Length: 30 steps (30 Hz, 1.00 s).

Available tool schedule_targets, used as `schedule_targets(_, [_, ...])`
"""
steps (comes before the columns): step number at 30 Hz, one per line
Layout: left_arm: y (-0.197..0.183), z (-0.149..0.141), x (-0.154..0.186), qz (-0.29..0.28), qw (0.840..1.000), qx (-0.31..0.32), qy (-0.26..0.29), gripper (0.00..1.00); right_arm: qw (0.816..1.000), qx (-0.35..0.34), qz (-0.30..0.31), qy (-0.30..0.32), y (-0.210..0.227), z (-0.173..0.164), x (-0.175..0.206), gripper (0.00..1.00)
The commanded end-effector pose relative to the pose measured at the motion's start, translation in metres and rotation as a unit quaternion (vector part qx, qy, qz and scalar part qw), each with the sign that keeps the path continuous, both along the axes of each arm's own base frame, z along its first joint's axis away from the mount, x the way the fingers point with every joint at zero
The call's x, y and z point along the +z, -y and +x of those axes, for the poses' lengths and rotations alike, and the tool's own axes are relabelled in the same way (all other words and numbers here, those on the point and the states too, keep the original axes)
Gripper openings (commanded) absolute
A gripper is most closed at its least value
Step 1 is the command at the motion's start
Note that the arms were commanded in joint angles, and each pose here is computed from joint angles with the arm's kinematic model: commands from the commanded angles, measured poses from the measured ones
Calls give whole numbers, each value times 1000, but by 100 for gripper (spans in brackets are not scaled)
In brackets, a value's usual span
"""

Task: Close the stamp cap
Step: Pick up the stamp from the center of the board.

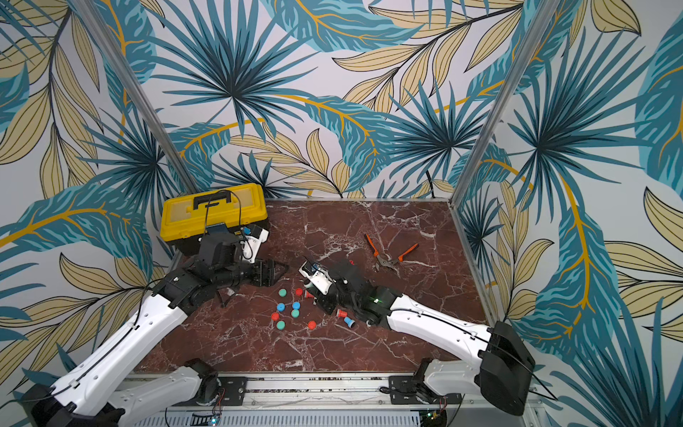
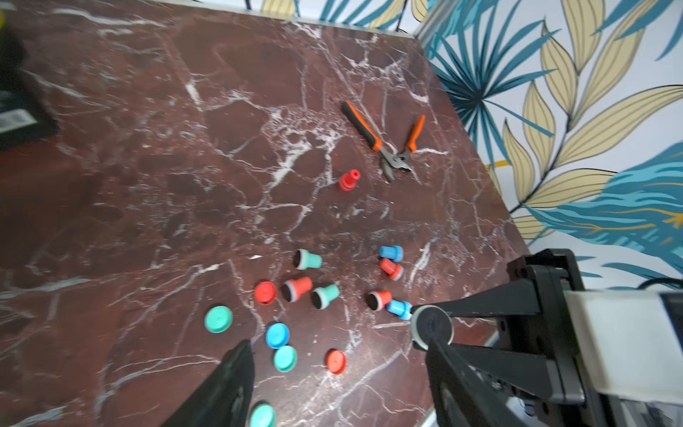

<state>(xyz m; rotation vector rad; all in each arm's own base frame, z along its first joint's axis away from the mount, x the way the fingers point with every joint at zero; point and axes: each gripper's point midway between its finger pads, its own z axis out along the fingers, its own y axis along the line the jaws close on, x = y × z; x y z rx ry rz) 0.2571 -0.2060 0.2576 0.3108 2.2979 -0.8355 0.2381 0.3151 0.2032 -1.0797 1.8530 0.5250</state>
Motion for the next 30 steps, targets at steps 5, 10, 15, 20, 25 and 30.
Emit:
schedule_targets(5, [43, -20, 28, -41, 997, -60, -8, 59, 993, 48, 12, 112, 2, -6, 29, 11])
schedule_targets(10, [61, -33, 37, -54, 994, -93, -13, 54, 990, 52, 21, 127, 1, -6, 42, 11])
schedule_targets(15, [64, -34, 32, -49, 994, -93, -20, 51, 989, 60, 36, 132, -1, -10, 52, 11])
schedule_targets(20, [69, -31, 23, -43, 994, -91, -36, 51, 988, 66, 45, 133, -2, -12, 56, 11])
schedule_targets(25, [78, -33, 19, -39, 993, -102, -45, 50, 988, 67, 44, 133, -2, -12, 56, 11])
schedule_targets(30, [81, -36, 14, -30, 992, -110, -49, 43, 988, 61, 42, 133, -2, -10, 56, 11])
